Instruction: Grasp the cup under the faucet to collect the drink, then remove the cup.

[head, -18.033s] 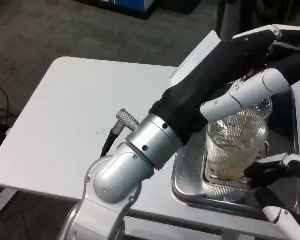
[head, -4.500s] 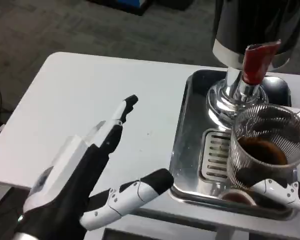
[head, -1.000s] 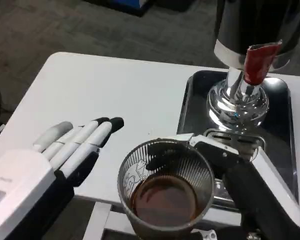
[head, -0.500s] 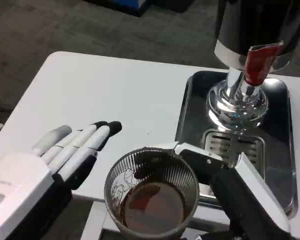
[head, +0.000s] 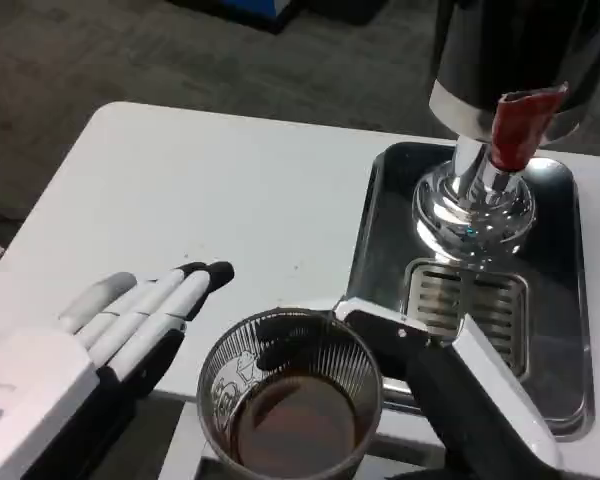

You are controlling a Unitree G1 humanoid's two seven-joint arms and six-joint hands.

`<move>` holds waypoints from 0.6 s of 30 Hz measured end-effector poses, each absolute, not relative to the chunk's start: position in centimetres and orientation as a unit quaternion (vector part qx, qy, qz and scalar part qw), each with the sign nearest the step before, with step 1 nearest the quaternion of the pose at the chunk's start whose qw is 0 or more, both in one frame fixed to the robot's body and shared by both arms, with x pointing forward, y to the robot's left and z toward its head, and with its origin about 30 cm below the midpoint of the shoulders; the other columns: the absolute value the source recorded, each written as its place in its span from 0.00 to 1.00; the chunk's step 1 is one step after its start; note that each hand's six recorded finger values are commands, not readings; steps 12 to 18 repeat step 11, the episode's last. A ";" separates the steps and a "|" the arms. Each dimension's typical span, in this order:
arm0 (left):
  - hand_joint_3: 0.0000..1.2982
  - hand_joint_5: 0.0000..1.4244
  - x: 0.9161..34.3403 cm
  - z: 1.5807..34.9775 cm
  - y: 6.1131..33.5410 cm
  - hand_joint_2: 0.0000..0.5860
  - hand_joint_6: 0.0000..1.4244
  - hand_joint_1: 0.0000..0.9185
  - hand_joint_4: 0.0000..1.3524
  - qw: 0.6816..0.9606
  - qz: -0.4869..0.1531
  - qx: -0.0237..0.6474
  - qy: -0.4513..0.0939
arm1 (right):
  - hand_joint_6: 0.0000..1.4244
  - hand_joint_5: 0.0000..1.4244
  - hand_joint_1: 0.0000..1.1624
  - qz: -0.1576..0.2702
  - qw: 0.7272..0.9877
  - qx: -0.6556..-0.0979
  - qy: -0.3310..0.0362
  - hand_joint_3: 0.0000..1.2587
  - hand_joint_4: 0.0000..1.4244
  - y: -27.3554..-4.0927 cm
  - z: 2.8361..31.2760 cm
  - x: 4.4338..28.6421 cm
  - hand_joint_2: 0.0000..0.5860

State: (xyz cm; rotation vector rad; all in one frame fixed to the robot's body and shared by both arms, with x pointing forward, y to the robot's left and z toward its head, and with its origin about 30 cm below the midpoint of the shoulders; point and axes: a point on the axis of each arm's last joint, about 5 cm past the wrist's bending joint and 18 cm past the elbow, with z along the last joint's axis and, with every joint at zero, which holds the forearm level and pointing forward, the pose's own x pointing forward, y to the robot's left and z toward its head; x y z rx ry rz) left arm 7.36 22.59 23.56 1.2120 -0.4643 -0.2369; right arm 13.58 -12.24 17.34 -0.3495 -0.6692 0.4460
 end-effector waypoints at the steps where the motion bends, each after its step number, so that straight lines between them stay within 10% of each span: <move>1: 0.02 0.04 7.3 23.5 22.6 0.02 0.00 0.00 0.00 0.791 -0.110 0.563 -0.215 | 0.42 0.52 0.74 0.217 0.905 -0.169 -0.323 0.47 0.43 -12.2 17.3 13.6 0.29; 18: 0.02 0.04 7.2 23.3 22.8 0.02 0.00 0.00 0.00 0.791 -0.112 0.563 -0.211 | 0.42 0.52 0.73 0.217 0.907 -0.174 -0.316 0.47 0.43 -12.0 17.0 13.7 0.30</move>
